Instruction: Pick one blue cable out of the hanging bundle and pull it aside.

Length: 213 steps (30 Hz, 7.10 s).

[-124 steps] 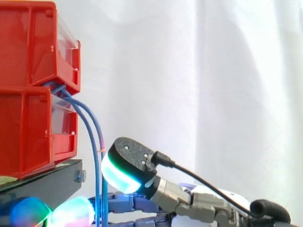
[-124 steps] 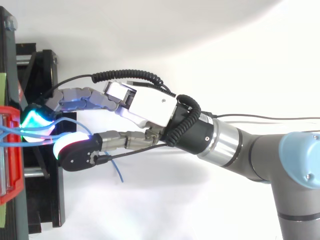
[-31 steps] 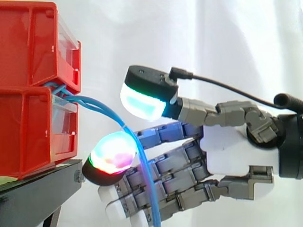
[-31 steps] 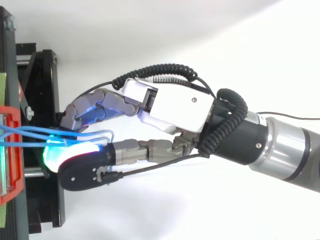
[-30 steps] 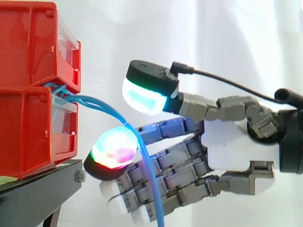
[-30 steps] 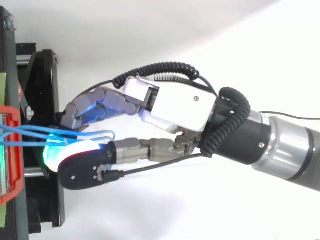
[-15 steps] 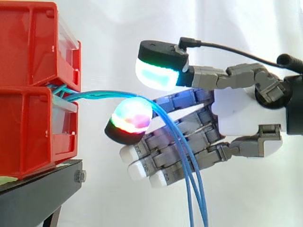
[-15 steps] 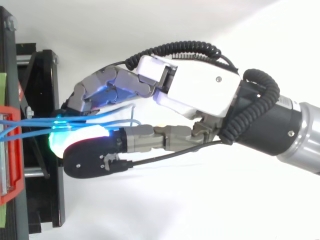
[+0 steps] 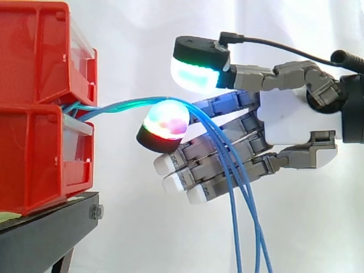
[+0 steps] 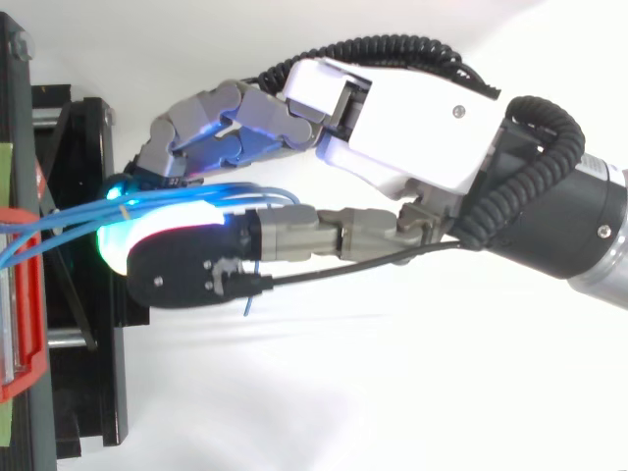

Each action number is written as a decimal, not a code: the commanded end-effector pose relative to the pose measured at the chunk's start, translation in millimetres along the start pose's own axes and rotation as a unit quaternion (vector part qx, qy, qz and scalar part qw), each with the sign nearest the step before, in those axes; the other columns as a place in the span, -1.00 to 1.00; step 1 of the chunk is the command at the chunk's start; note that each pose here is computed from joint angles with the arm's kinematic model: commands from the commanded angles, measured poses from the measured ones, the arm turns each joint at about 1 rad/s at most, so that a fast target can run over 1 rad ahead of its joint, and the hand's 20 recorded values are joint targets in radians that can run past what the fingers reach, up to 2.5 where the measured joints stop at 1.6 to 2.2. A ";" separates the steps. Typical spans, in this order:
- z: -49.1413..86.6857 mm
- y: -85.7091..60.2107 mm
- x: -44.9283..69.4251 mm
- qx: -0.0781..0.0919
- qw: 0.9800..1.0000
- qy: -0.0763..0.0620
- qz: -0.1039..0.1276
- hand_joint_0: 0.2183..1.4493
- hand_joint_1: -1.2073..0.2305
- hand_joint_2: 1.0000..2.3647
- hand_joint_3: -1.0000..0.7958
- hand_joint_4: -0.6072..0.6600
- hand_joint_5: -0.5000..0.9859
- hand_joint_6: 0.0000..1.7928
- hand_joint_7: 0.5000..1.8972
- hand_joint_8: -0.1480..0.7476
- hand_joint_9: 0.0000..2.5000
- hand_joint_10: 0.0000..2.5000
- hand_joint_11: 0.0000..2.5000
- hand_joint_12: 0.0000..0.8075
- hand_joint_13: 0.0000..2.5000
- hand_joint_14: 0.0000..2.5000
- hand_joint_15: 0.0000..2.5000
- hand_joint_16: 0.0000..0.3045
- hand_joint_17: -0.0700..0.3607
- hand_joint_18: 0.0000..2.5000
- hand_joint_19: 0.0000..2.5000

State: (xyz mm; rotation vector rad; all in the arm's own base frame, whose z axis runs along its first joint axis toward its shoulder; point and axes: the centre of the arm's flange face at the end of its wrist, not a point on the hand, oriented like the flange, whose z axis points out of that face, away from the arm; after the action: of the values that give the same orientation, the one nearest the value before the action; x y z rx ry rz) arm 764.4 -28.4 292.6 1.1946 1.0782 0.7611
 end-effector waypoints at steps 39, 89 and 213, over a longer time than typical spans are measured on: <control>5.8 6.7 -7.3 -0.011 1.000 -0.006 -0.003 -0.35 -0.37 -1.00 0.14 -0.09 -0.51 0.09 -0.62 0.06 -0.33 -0.99 -0.49 -0.04 -0.44 -0.99 -0.67 -0.57 0.01 -0.51 -0.69; 7.0 4.7 -10.5 -0.009 1.000 -0.009 -0.024 -0.55 -0.02 -1.00 -0.44 0.06 -0.53 0.06 -0.57 -0.02 -0.27 -0.98 -0.39 -0.12 -0.46 -0.99 -0.63 -0.62 -0.07 -0.55 -0.65; 6.1 6.4 -8.4 -0.010 1.000 -0.007 -0.023 -0.08 -0.63 -1.00 -0.44 -0.28 -0.51 0.10 -0.39 -0.14 -0.20 -0.98 -0.37 -0.23 -0.38 -0.98 -0.61 -0.68 -0.17 -0.44 -0.69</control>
State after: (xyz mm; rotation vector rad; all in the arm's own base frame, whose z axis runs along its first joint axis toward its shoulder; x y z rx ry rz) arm 767.8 -36.6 299.9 1.1533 1.0819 0.7257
